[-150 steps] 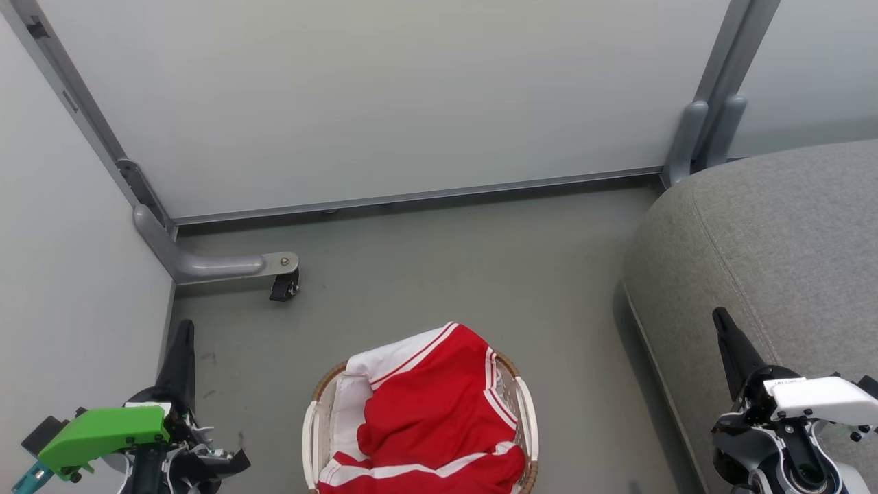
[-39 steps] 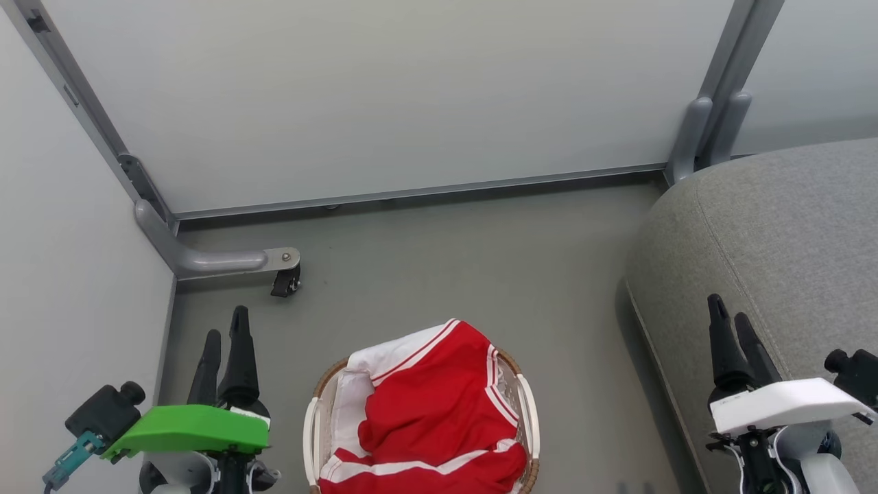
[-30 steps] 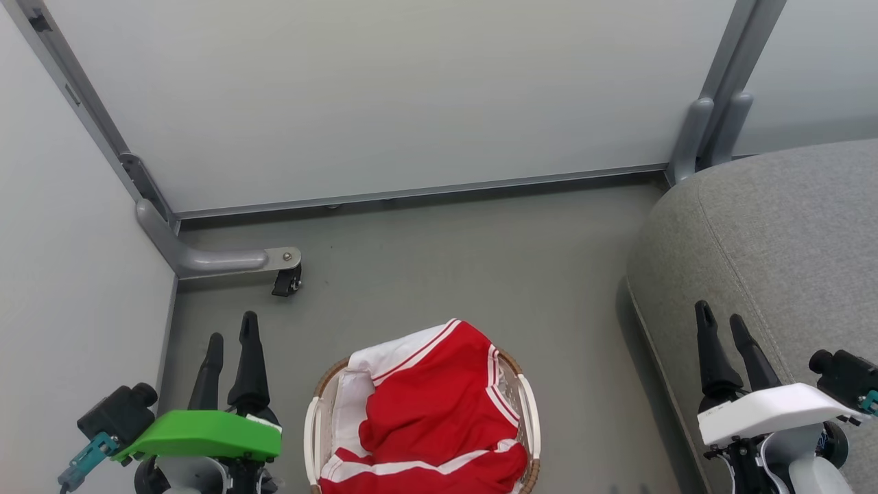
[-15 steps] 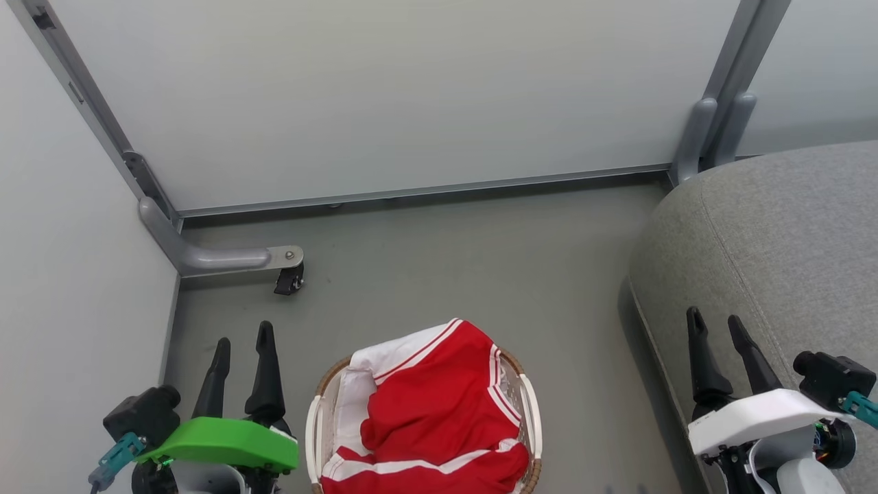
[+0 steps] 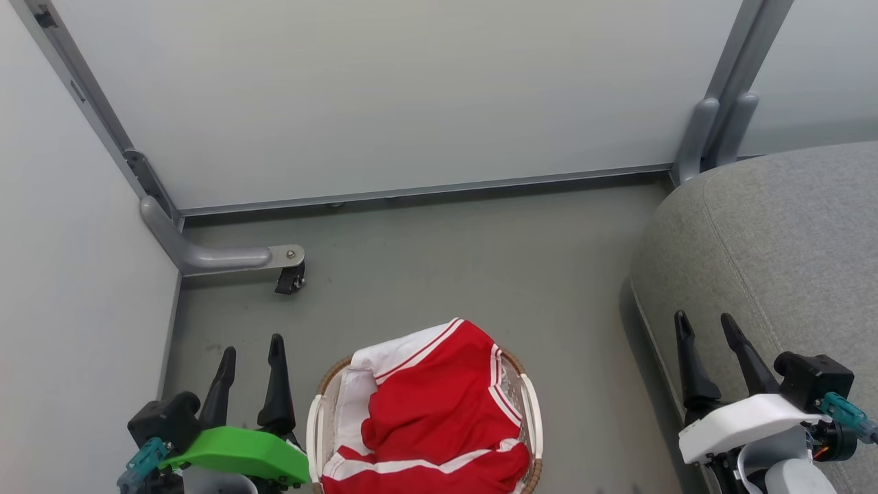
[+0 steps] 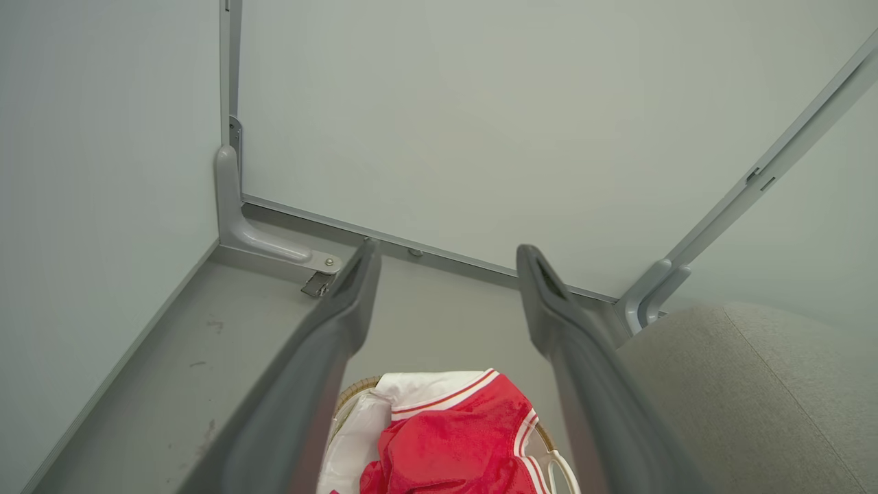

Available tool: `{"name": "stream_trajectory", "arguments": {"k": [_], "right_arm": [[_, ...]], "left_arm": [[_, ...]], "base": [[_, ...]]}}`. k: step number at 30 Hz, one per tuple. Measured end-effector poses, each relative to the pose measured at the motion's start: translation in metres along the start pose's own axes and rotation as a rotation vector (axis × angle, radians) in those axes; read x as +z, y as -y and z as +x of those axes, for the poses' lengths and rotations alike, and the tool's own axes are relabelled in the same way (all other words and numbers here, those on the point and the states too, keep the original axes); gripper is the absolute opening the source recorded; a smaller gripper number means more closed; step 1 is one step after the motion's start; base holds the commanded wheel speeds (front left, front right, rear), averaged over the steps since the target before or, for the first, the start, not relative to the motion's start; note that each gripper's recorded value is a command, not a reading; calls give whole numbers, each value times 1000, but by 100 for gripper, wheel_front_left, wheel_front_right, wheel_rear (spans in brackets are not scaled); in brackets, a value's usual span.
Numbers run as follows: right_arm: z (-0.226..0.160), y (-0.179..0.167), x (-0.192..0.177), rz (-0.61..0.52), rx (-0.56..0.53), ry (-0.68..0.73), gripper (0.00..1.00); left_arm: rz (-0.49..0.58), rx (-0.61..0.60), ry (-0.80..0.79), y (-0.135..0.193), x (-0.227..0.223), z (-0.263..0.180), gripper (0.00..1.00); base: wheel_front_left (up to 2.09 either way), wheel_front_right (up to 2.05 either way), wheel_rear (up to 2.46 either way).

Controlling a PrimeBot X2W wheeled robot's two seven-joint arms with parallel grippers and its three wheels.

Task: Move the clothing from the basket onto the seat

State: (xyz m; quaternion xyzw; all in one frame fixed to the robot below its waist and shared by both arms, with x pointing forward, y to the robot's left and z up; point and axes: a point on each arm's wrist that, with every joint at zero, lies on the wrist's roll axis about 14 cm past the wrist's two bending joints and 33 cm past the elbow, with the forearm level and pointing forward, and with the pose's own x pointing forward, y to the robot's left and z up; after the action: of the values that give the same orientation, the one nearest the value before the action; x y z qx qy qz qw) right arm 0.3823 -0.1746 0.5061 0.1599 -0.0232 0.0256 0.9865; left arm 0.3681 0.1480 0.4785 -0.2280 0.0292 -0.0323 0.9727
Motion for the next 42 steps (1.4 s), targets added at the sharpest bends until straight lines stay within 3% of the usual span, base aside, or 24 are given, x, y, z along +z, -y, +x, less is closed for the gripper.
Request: {"name": "stream_trajectory", "arguments": {"k": [33, 42], "right_arm": [[0, -16, -4, -256, 83, 11, 100], [0, -17, -4, -282, 94, 13, 100]], "left_arm": [[201, -24, -16, -1, -15, -10, 100], [218, -31, -23, 0, -18, -10, 100]], "base": [[0, 0, 0], [0, 0, 0]]}}
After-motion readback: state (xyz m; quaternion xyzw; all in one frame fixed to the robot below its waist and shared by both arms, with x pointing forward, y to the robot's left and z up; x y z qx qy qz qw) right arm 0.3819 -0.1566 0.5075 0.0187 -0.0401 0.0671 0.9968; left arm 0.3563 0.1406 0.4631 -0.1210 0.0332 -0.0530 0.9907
